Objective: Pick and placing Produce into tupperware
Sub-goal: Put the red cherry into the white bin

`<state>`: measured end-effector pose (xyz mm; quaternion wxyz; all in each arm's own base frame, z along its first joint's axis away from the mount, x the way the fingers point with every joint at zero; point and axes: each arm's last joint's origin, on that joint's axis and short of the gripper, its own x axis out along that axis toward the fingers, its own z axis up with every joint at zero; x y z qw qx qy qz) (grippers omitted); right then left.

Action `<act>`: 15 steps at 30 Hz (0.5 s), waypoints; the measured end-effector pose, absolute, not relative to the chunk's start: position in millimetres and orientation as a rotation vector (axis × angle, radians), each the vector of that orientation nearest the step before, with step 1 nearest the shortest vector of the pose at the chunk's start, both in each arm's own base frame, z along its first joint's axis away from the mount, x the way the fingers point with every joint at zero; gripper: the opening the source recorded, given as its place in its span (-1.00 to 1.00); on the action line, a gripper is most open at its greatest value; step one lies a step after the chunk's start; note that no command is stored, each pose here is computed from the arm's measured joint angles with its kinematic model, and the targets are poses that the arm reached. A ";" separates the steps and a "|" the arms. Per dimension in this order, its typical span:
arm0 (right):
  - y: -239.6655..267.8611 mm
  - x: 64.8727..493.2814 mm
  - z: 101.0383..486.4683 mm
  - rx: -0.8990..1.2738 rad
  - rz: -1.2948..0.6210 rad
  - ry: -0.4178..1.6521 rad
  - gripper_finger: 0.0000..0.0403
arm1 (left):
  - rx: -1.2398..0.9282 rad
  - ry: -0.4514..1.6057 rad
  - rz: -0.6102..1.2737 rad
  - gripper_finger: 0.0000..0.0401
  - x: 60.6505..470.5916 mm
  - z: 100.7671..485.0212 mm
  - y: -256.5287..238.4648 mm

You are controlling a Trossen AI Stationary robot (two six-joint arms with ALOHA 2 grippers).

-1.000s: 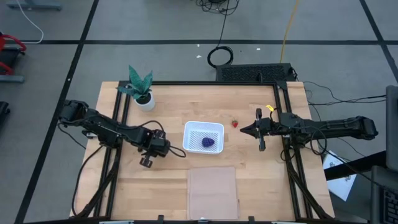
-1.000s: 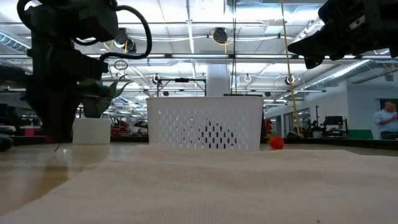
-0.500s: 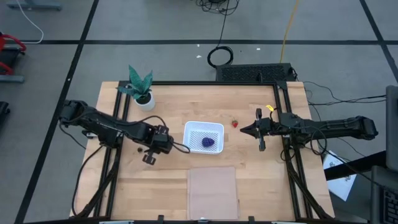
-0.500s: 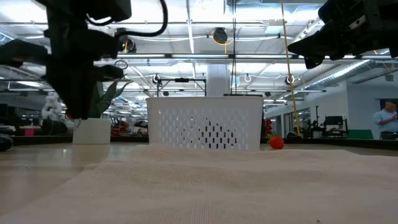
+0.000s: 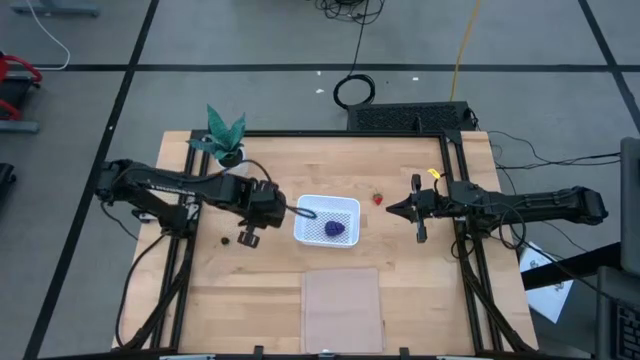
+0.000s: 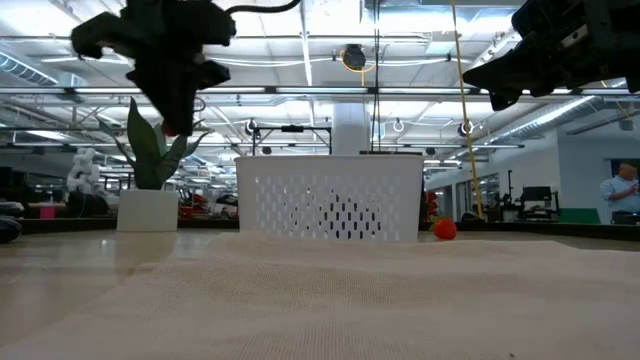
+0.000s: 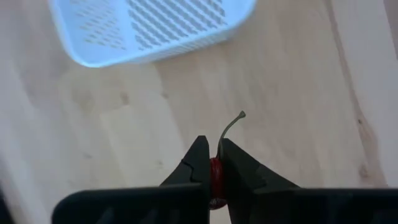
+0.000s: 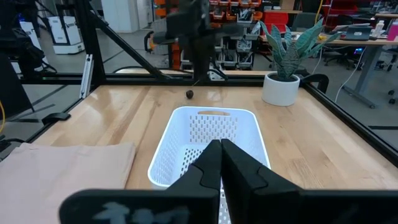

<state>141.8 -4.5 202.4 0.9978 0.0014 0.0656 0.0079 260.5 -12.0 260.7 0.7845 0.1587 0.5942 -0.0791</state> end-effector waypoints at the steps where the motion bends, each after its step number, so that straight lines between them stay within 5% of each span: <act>1: -4.5 141.8 202.5 0.003 0.016 0.131 -1.00 | 0.342 1.273 -0.165 -0.97 261.6 264.1 -9.4; 15: -4.5 141.8 202.4 0.000 0.016 0.131 -1.00 | 0.253 1.179 -0.048 -0.86 271.4 276.0 12.4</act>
